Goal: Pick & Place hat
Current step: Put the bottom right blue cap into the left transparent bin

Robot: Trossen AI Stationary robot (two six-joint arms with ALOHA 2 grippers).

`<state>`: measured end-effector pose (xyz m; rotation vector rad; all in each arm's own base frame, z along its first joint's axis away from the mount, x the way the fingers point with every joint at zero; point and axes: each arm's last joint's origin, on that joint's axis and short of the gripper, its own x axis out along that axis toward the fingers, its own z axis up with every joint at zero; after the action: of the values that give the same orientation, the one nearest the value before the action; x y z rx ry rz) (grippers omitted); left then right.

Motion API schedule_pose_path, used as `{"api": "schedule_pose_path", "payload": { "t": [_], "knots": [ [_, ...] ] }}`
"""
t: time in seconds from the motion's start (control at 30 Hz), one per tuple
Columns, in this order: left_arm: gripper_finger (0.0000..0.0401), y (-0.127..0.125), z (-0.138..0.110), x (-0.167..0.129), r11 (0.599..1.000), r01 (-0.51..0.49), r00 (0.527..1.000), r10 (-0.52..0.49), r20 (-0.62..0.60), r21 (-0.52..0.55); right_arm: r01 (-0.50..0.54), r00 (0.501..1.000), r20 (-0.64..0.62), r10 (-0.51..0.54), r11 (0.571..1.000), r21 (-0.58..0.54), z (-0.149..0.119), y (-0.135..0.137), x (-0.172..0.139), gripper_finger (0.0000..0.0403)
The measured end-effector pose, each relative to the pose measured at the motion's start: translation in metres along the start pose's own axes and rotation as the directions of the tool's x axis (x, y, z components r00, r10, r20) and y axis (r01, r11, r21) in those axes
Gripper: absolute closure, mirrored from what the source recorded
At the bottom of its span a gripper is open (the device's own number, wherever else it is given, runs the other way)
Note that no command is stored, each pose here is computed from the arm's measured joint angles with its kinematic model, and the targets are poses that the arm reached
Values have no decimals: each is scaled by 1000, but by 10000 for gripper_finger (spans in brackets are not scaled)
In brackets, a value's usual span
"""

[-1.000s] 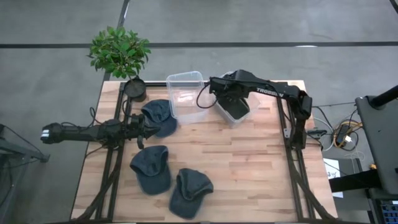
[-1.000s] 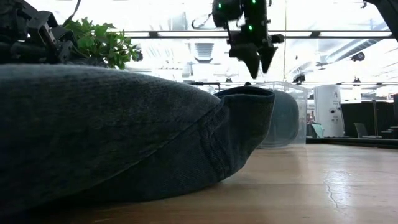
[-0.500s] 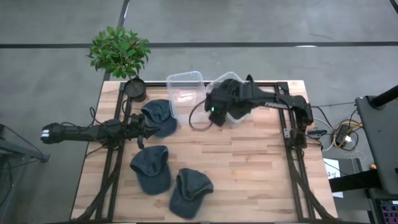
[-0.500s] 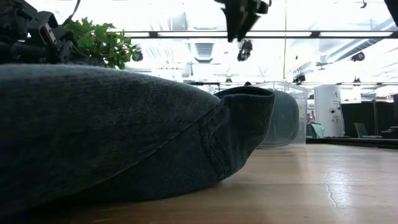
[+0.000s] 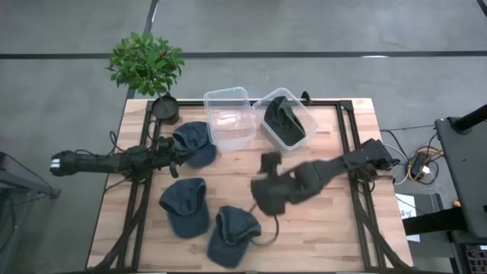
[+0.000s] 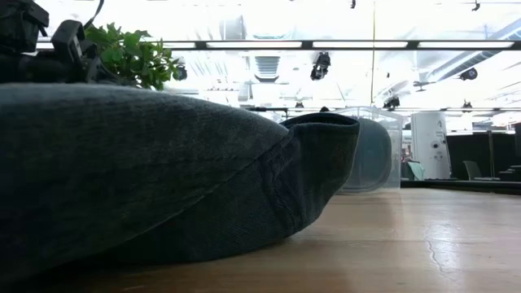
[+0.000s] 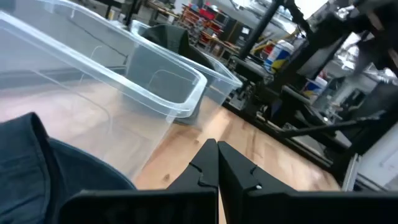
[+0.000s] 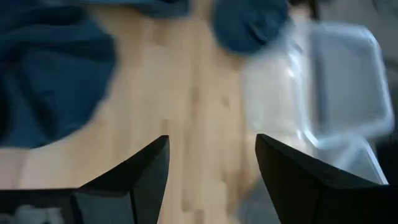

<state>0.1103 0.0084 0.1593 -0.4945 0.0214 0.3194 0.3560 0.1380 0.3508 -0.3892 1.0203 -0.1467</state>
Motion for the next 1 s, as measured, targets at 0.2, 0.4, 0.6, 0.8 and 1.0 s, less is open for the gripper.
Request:
{"api": "schedule_pose_path", "payload": {
  "t": [0.2, 0.4, 0.6, 0.8, 1.0],
  "knots": [
    [401, 0, 4, 0, 999, -37, 997, 37, 64, 14, -36, 973, 211, 95, 963, -268, 5, 58, 1, 170],
    [401, 0, 4, 0, 997, -42, 997, 47, 64, -72, -27, 908, 393, 145, 957, -290, 6, 95, 13, 171],
    [401, 2, 1, 0, 992, -48, 998, 52, 33, -120, -23, 881, 439, 173, 945, -326, -3, 116, 20, 170],
    [401, 2, 0, 0, 993, -54, 998, 57, 24, -104, 22, 885, 430, 178, 907, -421, -13, 131, 40, 176],
    [401, 2, -1, 0, 992, -45, 999, 48, 17, -114, 32, 894, 407, 185, 882, -470, -13, 159, 77, 184]
  ]
}}
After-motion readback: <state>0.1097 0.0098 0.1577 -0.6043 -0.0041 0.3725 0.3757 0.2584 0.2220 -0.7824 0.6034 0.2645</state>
